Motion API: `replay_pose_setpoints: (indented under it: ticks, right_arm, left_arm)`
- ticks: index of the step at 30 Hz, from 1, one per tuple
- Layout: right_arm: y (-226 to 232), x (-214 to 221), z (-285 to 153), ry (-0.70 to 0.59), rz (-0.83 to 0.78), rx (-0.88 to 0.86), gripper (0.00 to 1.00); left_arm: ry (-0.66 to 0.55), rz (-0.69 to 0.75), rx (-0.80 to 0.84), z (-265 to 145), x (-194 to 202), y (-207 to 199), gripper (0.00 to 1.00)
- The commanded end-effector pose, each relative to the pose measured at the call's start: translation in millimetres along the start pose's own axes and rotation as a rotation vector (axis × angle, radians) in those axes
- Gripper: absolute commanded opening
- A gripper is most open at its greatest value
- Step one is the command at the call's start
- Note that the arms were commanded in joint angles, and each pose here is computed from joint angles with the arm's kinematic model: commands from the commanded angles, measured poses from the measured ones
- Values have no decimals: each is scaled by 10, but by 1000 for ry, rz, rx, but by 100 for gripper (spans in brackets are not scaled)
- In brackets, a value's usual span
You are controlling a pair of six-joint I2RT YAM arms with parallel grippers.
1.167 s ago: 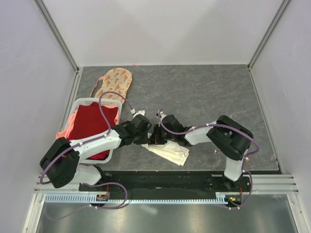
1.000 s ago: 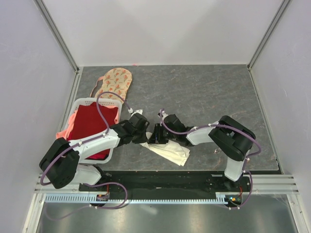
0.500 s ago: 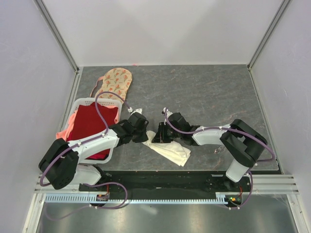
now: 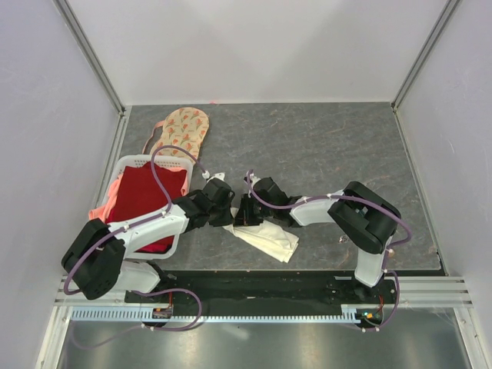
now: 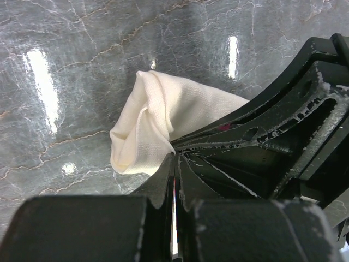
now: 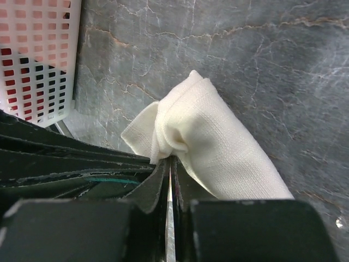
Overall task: Fold the napkin into a case and place the utensils inside
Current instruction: Grasp the top corner of the smaller rectangle folded napkin from the folded napkin.
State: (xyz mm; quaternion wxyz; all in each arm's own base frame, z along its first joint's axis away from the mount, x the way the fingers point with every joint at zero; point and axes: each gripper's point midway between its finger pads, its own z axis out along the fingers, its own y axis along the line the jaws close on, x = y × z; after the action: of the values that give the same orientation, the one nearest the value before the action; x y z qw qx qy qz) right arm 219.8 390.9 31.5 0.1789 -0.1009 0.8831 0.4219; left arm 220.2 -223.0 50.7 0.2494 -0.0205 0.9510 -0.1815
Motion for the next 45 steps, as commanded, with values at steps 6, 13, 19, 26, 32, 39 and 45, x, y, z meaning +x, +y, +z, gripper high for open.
replay_pose_setpoints:
  ticks: [6,13,19,26,32,39,45]
  right_arm:
    - [0,-94,-271,-57,-41,22,26]
    - [-36,-175,-242,-69,-35,45,21]
    - [121,-161,-47,-40,-30,-16,5]
    - [340,-142,92,-41,-15,-88,5]
    - [70,-61,120,-28,13,-32,11]
    - [51,-60,-167,-47,-18,4,27]
    - [125,-31,-167,-45,-5,-38,26]
  left_arm:
    - [-52,-16,21,-26,-119,-59,2]
    - [-44,-22,28,-32,-98,-68,2]
    - [-46,-27,39,-34,-123,-108,2]
    - [-39,-23,17,10,-94,-58,2]
    - [-19,-24,-2,65,-30,-4,2]
    - [-79,-18,4,-82,-138,4,3]
    - [-92,-23,19,-144,-178,-32,2]
